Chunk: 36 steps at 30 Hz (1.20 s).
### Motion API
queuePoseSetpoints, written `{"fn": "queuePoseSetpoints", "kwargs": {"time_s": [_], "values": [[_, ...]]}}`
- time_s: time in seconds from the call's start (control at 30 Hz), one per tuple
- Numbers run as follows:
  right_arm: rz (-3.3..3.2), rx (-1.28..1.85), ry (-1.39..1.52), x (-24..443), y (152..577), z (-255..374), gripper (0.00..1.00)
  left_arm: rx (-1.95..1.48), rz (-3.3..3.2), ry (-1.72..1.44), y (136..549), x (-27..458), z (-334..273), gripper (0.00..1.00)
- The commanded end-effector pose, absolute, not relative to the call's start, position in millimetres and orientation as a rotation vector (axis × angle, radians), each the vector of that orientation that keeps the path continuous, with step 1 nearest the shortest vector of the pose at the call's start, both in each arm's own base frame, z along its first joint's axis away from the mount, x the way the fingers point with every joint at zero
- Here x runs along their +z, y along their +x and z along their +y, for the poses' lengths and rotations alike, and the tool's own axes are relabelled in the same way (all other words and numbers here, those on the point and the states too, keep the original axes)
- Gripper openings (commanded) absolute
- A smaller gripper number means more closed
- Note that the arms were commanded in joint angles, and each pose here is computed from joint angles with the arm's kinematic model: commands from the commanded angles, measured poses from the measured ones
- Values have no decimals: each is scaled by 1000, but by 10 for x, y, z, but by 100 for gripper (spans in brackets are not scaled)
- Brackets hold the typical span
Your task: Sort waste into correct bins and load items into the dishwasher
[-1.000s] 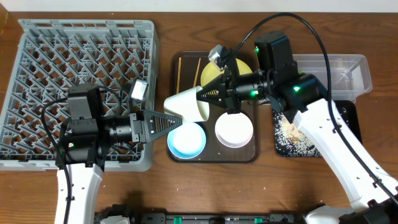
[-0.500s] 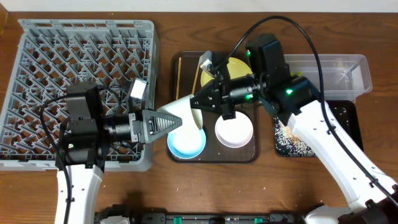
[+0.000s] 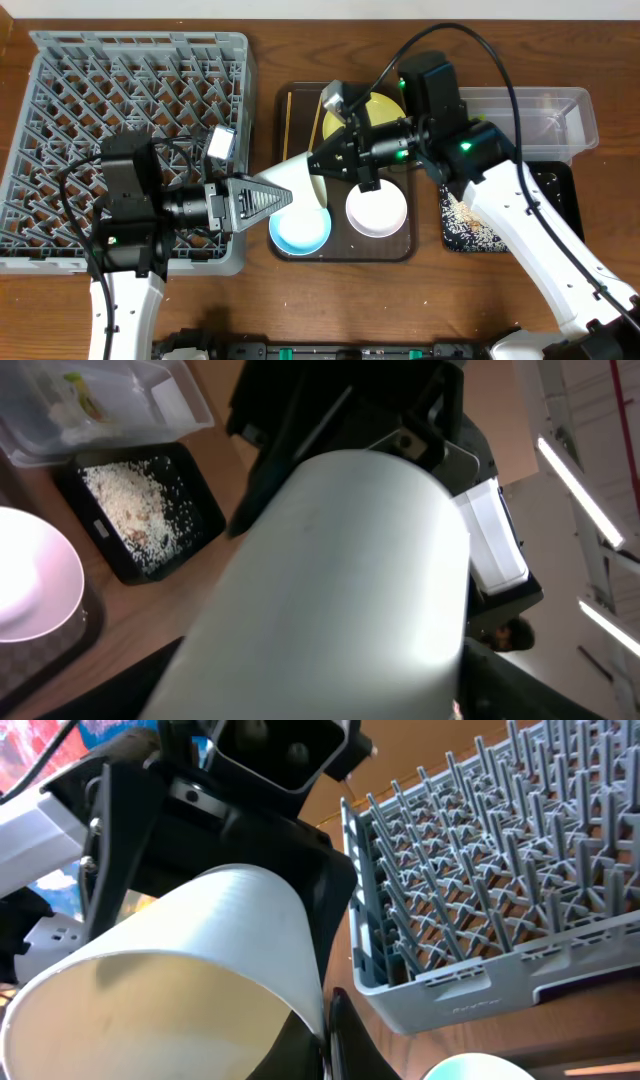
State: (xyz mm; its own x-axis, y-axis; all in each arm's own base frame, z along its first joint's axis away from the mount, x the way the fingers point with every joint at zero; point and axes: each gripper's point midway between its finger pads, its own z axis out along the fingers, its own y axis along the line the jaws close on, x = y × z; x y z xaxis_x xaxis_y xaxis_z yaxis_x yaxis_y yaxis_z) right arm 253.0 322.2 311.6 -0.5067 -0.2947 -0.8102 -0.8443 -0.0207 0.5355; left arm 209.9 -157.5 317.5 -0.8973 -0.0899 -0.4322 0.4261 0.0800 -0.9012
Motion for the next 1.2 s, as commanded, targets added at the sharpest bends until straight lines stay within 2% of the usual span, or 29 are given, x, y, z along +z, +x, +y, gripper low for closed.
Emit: {"fn": "queuePoseSetpoints", "kwargs": {"time_s": [0.0, 0.27, 0.33, 0.4, 0.43, 0.47, 0.53, 0.57, 0.67, 0.83, 1.03, 1.17], "values": [[1819, 1551, -1187, 3057, 2532, 3278, 1, -1862, 1969, 368, 2071, 3252, -1584, 76], [1824, 1552, -1186, 3034, 2543, 3285, 1, -1868, 1975, 358, 2072, 3251, -1584, 68], [1825, 1553, -1186, 3033, 2542, 3285, 4, -1867, 1975, 358, 2072, 3251, -1584, 64], [1826, 1553, -1185, 3033, 2543, 3284, 18, -1867, 1974, 358, 2072, 3251, -1584, 64], [1825, 1552, -1184, 3035, 2544, 3283, 36, -1865, 1976, 356, 2075, 3249, -1583, 64], [1826, 1551, -1180, 3038, 2555, 3274, 48, -1864, 1976, 356, 2076, 3248, -1582, 64], [1838, 1546, -1149, 3061, 2609, 3217, 59, -1855, 1975, 354, 2088, 3245, -1579, 64], [1847, 1542, -1125, 3081, 2649, 3171, 61, -1840, 1980, 344, 2109, 3233, -1572, 64], [1862, 1515, -1050, 3156, 2787, 2995, 63, -1772, 1997, 284, 2217, 3181, -1513, 58], [1931, 1465, -898, 3221, 2981, 2626, 65, -1665, 1980, 169, 2398, 3169, -1270, 53], [2220, 1275, -710, 2790, 3099, 2402, 69, -1465, 1952, -140, 2691, 3121, -676, 50], [2338, 1163, -714, 2555, 3028, 2364, 70, -1362, 1917, -308, 2788, 3092, -298, 49]]}}
